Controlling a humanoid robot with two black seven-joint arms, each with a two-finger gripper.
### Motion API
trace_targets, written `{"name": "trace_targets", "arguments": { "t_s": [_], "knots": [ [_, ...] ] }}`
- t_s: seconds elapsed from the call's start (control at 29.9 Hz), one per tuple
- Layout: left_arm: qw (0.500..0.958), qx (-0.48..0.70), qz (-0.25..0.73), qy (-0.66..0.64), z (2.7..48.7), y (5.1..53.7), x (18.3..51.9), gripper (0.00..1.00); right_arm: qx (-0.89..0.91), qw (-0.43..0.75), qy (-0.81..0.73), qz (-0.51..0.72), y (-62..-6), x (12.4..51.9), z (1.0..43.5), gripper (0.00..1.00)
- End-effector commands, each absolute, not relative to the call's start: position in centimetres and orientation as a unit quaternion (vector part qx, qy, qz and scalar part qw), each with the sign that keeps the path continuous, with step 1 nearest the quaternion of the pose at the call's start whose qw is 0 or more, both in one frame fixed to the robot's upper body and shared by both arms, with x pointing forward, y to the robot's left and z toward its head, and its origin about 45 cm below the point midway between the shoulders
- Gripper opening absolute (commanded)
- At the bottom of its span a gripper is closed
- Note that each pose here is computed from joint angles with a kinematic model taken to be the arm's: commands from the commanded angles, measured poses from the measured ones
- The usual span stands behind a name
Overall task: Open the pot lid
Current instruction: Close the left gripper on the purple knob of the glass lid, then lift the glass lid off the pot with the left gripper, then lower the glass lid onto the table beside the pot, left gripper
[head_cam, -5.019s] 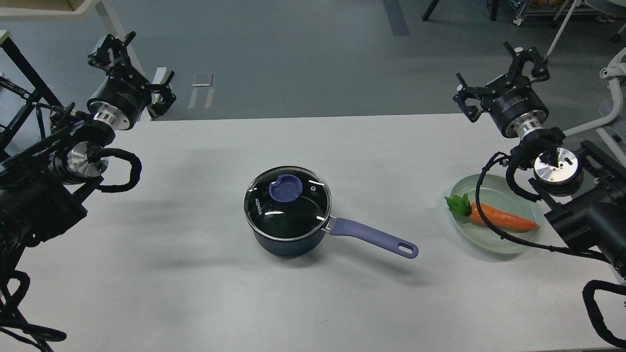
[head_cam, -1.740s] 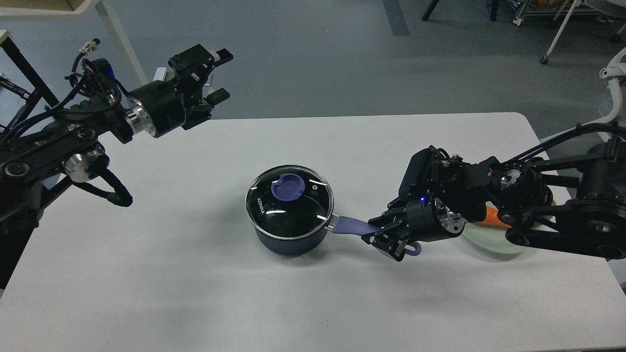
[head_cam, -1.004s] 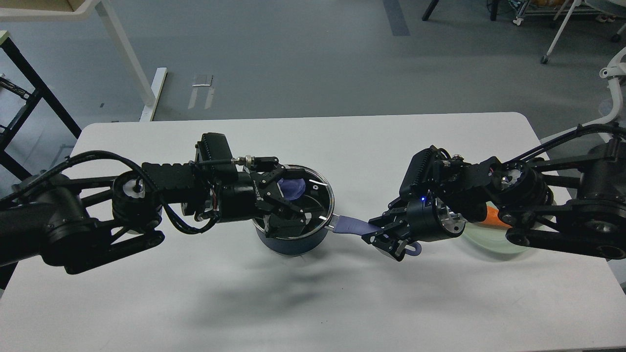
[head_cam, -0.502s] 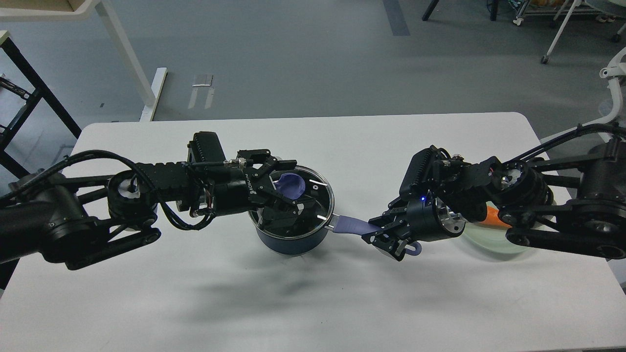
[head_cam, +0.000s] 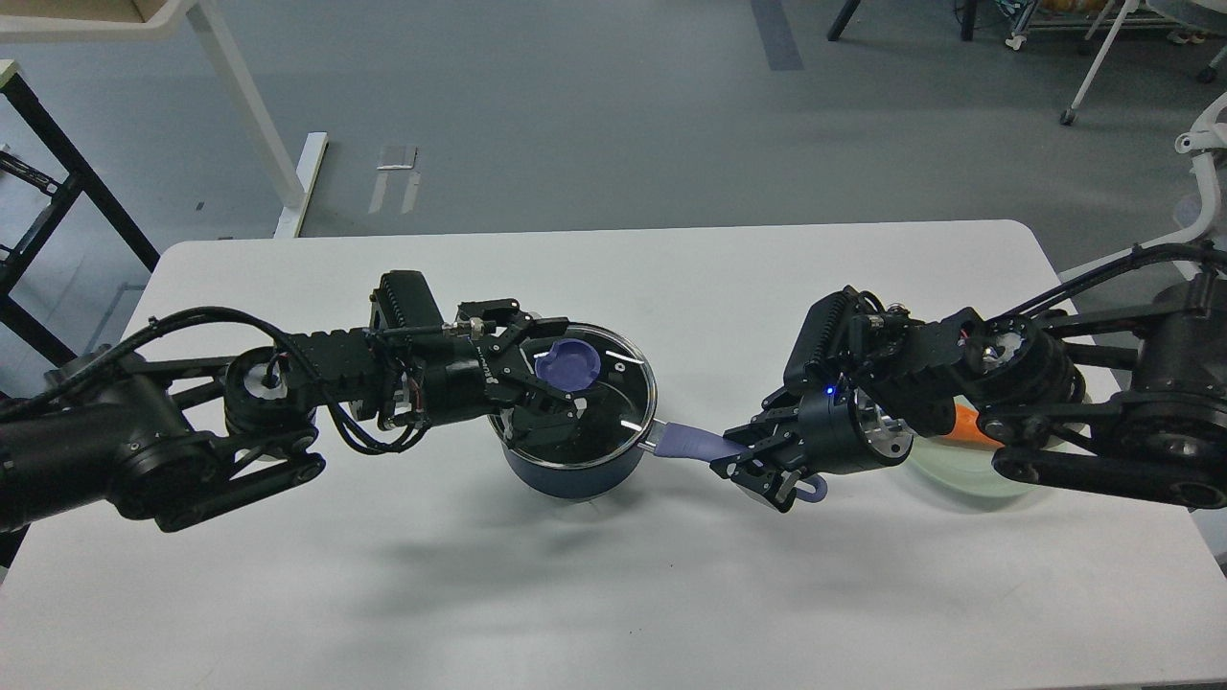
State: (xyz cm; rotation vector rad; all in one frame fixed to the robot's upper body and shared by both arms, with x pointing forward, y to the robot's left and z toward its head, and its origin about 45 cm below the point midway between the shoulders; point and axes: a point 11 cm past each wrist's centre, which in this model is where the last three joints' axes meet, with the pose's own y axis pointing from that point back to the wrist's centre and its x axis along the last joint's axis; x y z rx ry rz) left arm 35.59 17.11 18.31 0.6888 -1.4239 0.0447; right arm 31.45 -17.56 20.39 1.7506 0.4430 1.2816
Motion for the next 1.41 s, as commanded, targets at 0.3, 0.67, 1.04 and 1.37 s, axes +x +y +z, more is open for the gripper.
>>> {"name": "trace_targets", "arguments": {
  "t_s": [0.3,0.67,1.04,1.37],
  "knots": [
    [0.702,0.307,0.009,-0.643,17.8,17.1,35.1,0.51,0.706,0.448,0.177,0.52,-17.6,31.6,20.6,0.23],
    [0.684,0.326,0.053,-0.651,21.9,20.2,37.8,0.41,0.706,0.452,0.175,0.516,-18.0,31.6,20.5,0.23],
    [0.661,0.442,0.095,-0.599,24.7,35.0,35.7,0.41,0.706,0.46,0.168,0.512,-19.0,31.8,20.7,0.23],
    [0.658,0.523,0.089,-0.534,16.7,44.7,29.0,0.41,0.707,0.464,0.163,0.509,-19.4,31.9,20.8,0.23]
  ]
}}
